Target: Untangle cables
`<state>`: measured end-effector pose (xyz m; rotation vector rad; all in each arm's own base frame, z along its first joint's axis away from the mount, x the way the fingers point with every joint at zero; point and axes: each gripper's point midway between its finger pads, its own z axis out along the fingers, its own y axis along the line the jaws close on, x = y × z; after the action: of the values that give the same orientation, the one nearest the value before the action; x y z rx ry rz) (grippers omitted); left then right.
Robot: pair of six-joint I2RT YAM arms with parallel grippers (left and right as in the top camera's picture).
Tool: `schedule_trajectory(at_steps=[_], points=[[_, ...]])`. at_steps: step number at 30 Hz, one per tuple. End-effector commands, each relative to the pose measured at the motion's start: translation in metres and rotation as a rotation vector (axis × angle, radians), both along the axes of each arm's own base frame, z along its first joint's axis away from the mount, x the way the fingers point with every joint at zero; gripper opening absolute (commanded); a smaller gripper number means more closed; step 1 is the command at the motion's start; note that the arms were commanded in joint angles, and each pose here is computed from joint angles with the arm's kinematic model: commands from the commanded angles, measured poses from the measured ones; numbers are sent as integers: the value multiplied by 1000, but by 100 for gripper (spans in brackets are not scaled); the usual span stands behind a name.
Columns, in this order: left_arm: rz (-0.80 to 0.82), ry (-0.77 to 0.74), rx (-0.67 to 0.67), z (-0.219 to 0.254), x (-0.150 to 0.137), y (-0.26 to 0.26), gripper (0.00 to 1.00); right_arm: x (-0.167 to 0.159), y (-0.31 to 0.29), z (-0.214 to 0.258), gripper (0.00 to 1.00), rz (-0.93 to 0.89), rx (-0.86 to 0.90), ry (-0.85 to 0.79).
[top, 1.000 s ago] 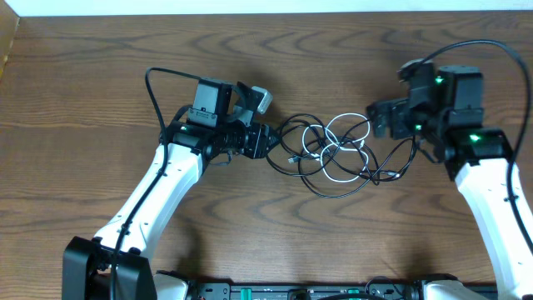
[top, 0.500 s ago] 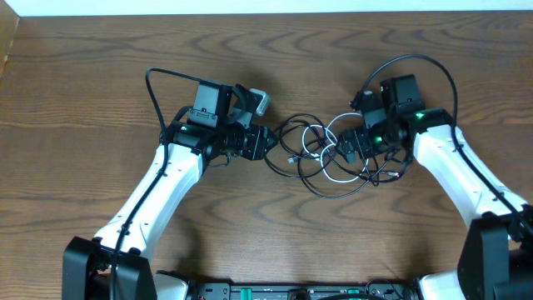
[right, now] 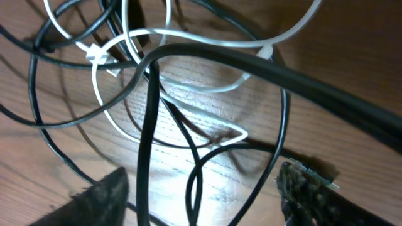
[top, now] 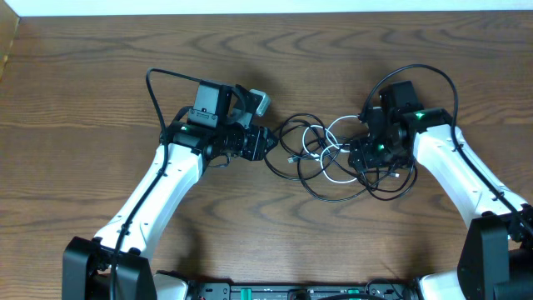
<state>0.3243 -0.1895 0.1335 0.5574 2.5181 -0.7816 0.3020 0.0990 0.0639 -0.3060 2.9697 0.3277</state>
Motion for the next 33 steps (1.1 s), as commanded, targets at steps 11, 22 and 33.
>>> schedule_trajectory(at_steps=[11, 22, 33], points=[[15, 7, 10, 2, -3, 4, 50, -25, 17, -26, 2, -44, 95, 78], [14, 25, 16, -1, -6, 6, 50, 50, 83, 78, 1, 114, 412, -238], [-35, 40, -64, 8, -13, -7, 54, 102, 64, 306, 1, 17, 373, -662]])
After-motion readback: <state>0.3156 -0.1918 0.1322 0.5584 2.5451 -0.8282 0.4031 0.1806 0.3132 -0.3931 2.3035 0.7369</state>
